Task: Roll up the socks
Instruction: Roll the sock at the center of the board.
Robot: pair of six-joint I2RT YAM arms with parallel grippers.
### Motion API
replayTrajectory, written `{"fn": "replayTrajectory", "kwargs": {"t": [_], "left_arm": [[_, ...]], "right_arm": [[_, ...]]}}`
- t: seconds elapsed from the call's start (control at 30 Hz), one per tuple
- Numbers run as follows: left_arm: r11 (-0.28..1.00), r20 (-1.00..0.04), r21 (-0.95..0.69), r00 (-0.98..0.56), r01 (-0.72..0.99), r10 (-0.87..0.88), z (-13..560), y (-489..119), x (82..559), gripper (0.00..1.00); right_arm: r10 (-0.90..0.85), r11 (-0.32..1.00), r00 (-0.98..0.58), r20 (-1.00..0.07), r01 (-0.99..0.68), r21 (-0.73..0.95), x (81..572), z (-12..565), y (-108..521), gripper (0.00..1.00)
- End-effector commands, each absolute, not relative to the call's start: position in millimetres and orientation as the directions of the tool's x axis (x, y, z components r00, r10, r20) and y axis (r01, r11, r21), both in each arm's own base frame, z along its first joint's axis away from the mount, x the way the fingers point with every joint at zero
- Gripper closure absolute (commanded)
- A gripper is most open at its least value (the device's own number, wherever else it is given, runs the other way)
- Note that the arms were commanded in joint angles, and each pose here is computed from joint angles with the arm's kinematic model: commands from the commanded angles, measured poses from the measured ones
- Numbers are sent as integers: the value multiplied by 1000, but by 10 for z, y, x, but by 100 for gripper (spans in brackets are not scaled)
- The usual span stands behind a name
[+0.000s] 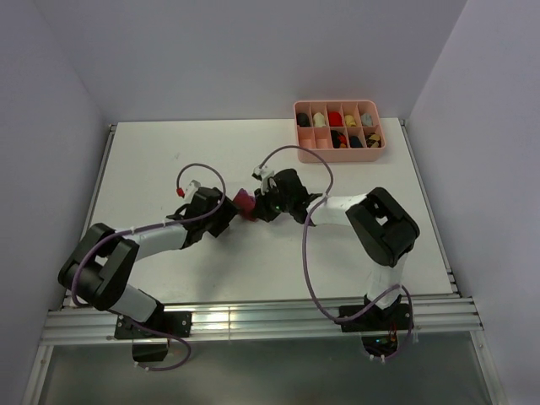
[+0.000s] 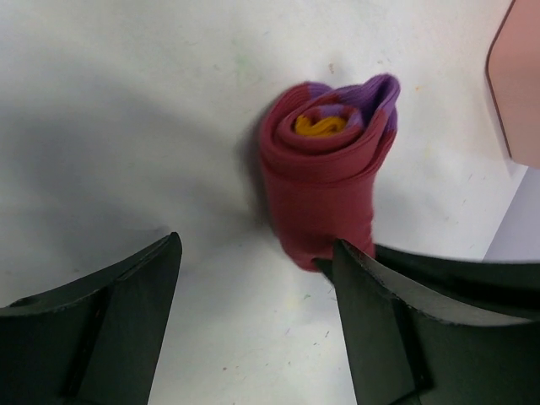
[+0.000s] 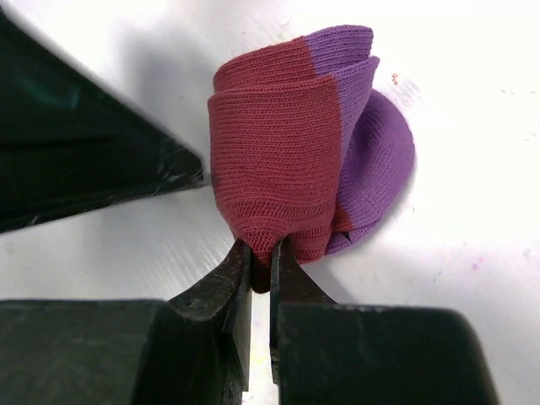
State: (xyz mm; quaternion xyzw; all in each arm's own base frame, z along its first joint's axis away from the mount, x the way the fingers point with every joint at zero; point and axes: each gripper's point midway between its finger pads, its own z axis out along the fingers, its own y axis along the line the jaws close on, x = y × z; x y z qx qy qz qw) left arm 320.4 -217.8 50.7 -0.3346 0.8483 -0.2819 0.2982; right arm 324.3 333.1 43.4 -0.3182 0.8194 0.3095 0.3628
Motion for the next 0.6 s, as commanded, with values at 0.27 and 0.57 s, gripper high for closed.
{"fn": "replayTrajectory", "kwargs": {"t": [0.27, 0.57], "left_arm": [[586, -346, -732, -551, -347, -759, 562, -2153, 3297, 22], [572, -375, -760, -510, -307, -774, 642, -2160, 3448, 22]], "right_arm": [[-250, 490, -790, -559, -602, 631, 3044, 265, 3361, 100], [-236, 503, -838, -492, -539, 676, 3072, 149, 3305, 100]]}}
